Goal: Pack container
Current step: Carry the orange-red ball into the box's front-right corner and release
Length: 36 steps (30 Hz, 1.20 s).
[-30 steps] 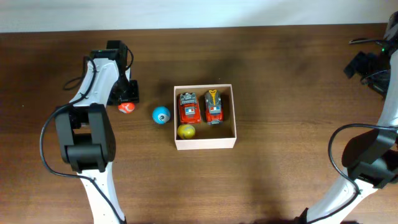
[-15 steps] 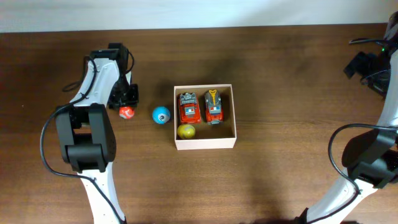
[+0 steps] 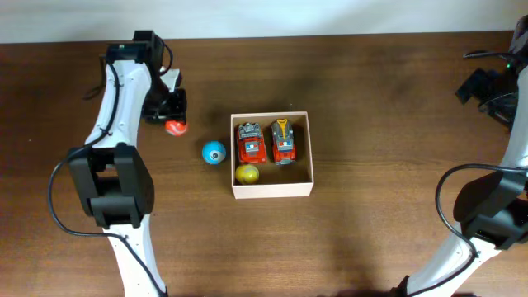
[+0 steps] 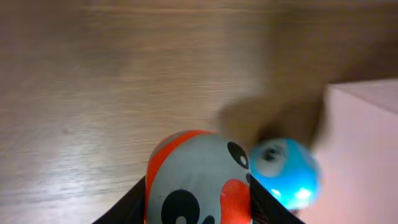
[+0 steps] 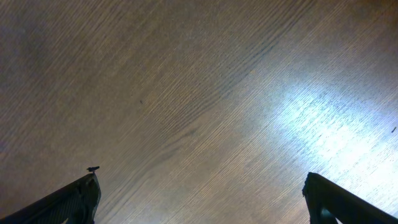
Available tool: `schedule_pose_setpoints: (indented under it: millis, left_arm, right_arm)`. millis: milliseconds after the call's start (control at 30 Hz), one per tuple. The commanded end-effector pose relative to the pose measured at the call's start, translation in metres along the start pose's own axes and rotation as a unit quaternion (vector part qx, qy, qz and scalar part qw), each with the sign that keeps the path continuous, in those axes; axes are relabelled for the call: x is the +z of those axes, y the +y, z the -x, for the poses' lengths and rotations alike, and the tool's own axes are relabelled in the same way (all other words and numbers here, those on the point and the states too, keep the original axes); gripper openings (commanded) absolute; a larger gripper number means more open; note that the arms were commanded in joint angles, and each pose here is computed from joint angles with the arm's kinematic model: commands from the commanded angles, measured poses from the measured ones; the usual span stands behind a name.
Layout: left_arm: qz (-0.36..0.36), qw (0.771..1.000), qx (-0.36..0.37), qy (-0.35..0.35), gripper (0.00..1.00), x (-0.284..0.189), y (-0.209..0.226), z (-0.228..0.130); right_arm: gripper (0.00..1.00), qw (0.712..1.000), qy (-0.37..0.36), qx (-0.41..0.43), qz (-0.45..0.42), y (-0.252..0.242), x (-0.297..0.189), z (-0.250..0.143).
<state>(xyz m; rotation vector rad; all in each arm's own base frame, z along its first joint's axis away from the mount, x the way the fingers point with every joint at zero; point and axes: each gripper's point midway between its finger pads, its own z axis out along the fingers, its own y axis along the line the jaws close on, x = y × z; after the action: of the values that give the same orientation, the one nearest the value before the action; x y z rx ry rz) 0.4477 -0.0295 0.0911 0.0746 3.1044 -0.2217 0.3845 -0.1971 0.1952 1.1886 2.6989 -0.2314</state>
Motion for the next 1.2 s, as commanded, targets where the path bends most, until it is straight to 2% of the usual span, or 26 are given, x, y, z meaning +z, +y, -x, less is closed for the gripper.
schedule_pose_setpoints:
  millis: [0, 100, 367, 467, 733, 1000, 1167]
  left_arm:
    - [-0.089, 0.992, 0.089, -0.019, 0.39, -0.017, -0.045, 0.006]
    - [-0.108, 0.985, 0.134, -0.028, 0.39, -0.032, -0.066, 0.006]
    - [-0.12, 0.973, 0.192, -0.042, 0.4, -0.06, -0.119, 0.0]
    - [-0.157, 0.954, 0.255, -0.029, 0.4, -0.065, -0.159, -0.019]
    - [-0.159, 0.917, 0.366, 0.014, 0.4, -0.057, -0.218, -0.061]
    - [-0.114, 0.899, 0.42, 0.047, 0.4, -0.045, -0.245, -0.091]
    - [-0.097, 0.896, 0.427, 0.075, 0.4, -0.03, -0.243, -0.102]
  right_arm:
    - [0.98, 1.0, -0.021, 0.002, 0.008, -0.002, -0.016, 0.004]
    - [0.99, 1.0, -0.021, 0.002, 0.008, -0.002, -0.016, 0.004]
    - [0.99, 1.0, -0.021, 0.002, 0.008, -0.002, -0.016, 0.004]
    - [0.99, 1.0, -0.021, 0.002, 0.008, -0.002, -0.016, 0.004]
    - [0.99, 1.0, -0.021, 0.002, 0.008, -0.002, -0.016, 0.004]
    - [0.99, 1.0, -0.021, 0.002, 0.008, -0.002, -0.016, 0.004]
    - [0.99, 1.0, -0.021, 0.002, 0.008, -0.002, -0.016, 0.004]
